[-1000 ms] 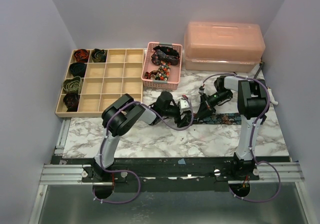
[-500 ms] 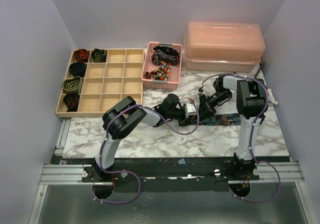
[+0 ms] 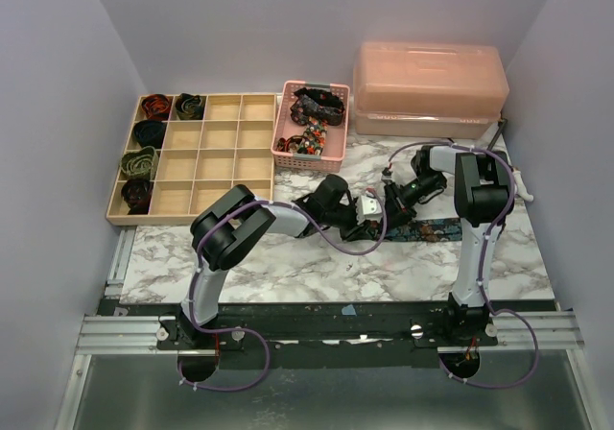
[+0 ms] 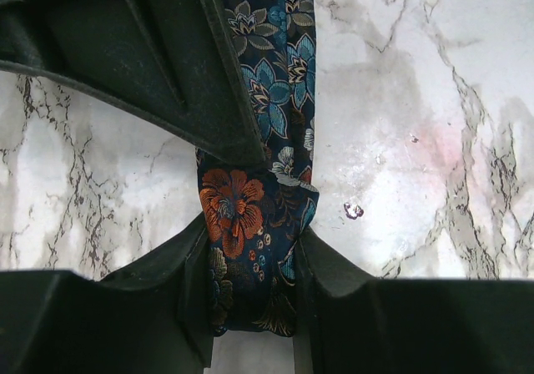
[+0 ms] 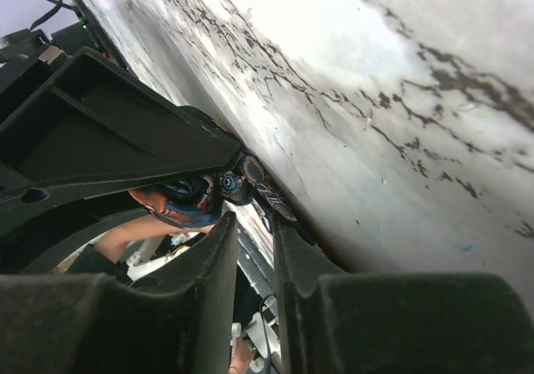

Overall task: Roll the ties
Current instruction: Roll the tie at the center of the board.

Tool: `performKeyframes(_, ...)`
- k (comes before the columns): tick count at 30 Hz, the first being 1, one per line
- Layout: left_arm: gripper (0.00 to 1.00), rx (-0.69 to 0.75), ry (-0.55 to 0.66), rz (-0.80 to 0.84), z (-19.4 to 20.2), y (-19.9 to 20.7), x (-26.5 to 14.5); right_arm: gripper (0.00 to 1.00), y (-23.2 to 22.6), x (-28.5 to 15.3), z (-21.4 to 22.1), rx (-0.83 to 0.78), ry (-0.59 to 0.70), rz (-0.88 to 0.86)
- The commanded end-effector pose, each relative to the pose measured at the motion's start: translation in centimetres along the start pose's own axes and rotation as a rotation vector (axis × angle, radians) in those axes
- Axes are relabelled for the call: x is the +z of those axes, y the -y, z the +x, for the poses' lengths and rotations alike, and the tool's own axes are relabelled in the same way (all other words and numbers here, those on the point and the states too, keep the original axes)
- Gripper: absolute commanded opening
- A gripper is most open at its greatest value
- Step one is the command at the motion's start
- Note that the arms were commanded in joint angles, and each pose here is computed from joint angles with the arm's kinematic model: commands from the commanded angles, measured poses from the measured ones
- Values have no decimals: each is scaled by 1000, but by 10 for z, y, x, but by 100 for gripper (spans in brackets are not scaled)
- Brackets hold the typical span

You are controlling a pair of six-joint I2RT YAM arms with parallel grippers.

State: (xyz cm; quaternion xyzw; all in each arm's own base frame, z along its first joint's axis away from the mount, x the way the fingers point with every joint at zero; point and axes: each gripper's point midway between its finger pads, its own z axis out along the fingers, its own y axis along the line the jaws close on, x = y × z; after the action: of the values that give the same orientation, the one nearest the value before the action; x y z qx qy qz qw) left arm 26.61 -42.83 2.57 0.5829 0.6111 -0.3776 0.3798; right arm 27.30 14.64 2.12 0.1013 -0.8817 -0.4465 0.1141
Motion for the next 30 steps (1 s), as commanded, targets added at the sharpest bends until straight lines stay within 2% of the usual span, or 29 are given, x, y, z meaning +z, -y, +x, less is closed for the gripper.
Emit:
performKeyframes(1, 6, -112, -275, -1, 77, 17, -14, 28, -2, -10, -4, -56, 14, 23)
performKeyframes(7, 5, -125, -415, -9, 95, 20, -28, 34, -12, -32, 0, -61, 41, 27)
performKeyframes(12, 6, -151, -505, -19, 93, 21, -35, 56, -38, -29, -8, -27, 90, -109)
performKeyframes(14, 6, -158, -522, -18, 91, 22, -37, 59, -39, -24, -11, -8, 96, -144)
performKeyframes(22, 6, -173, -572, -13, 92, 23, -37, 61, -31, 8, -5, 11, 47, -164)
performKeyframes(28, 6, -164, -588, -10, 90, 28, -33, 55, -41, 10, -11, 5, 69, -220)
performKeyframes(30, 6, -163, -590, -5, 89, 30, -32, 48, -43, 12, -12, 1, 72, -222)
